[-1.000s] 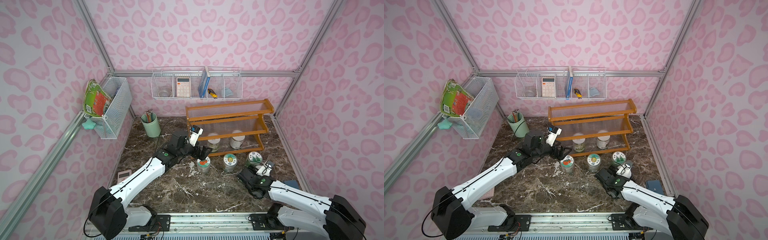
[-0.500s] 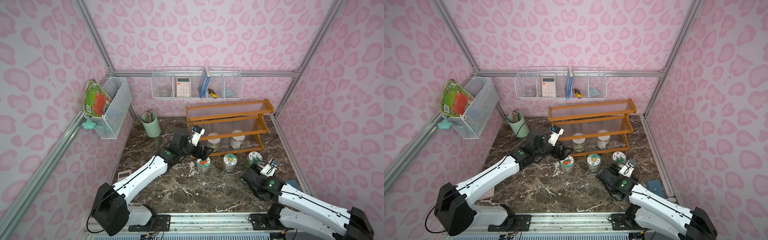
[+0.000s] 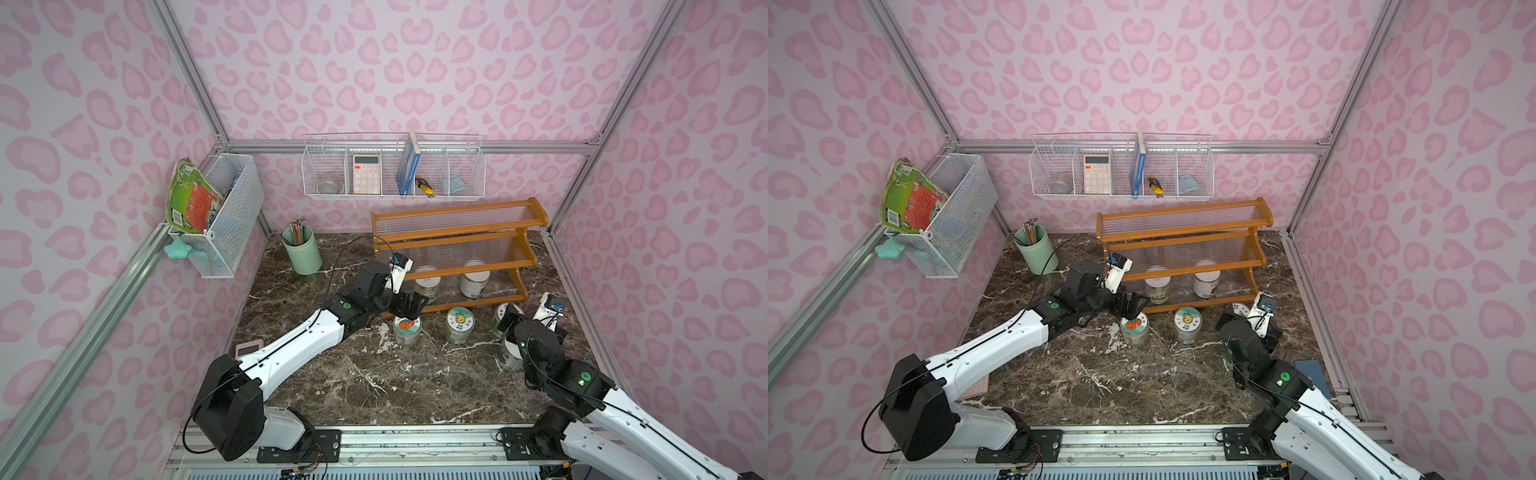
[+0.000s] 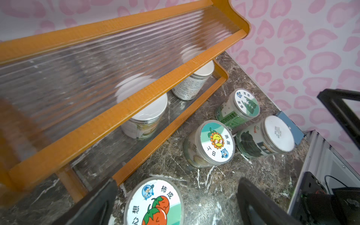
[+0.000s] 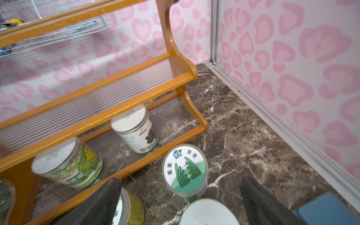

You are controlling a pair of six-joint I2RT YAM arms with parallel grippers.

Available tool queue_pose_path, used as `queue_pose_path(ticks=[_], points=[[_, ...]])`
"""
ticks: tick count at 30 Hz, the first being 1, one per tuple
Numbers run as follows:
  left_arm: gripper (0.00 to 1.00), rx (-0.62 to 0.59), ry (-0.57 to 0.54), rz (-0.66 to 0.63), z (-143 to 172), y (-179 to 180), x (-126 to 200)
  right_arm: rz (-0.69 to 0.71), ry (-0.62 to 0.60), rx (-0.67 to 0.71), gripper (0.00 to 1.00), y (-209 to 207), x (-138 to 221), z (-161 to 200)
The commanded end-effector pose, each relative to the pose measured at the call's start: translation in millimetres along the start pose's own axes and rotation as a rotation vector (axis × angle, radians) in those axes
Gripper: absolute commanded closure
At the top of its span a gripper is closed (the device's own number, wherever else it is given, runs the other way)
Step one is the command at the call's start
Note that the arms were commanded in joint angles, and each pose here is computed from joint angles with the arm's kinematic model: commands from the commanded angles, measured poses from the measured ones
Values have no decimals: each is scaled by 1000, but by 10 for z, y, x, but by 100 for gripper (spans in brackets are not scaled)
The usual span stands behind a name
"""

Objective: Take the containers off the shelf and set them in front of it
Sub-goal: 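Place the container at the center of the board, then pick up a container from the shelf.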

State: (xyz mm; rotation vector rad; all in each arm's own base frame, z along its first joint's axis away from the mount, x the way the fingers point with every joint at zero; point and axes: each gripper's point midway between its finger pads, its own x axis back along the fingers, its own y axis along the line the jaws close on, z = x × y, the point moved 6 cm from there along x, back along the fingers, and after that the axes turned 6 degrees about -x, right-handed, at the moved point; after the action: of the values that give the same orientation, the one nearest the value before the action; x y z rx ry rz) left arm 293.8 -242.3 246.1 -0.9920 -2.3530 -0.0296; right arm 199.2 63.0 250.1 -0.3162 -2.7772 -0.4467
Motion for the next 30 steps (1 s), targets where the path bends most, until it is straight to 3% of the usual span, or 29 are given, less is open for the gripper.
queue_pose_path(ticks=[1,13,30], points=[[1,22,-33,-61,-27,58,60,-178,33,148,1,227,-50,-159],[1,73,-38,-160,130,134,359,-428,233,193,1,375,-615,-146],[0,119,-68,-141,317,204,682,-447,296,248,1,485,-1263,115]])
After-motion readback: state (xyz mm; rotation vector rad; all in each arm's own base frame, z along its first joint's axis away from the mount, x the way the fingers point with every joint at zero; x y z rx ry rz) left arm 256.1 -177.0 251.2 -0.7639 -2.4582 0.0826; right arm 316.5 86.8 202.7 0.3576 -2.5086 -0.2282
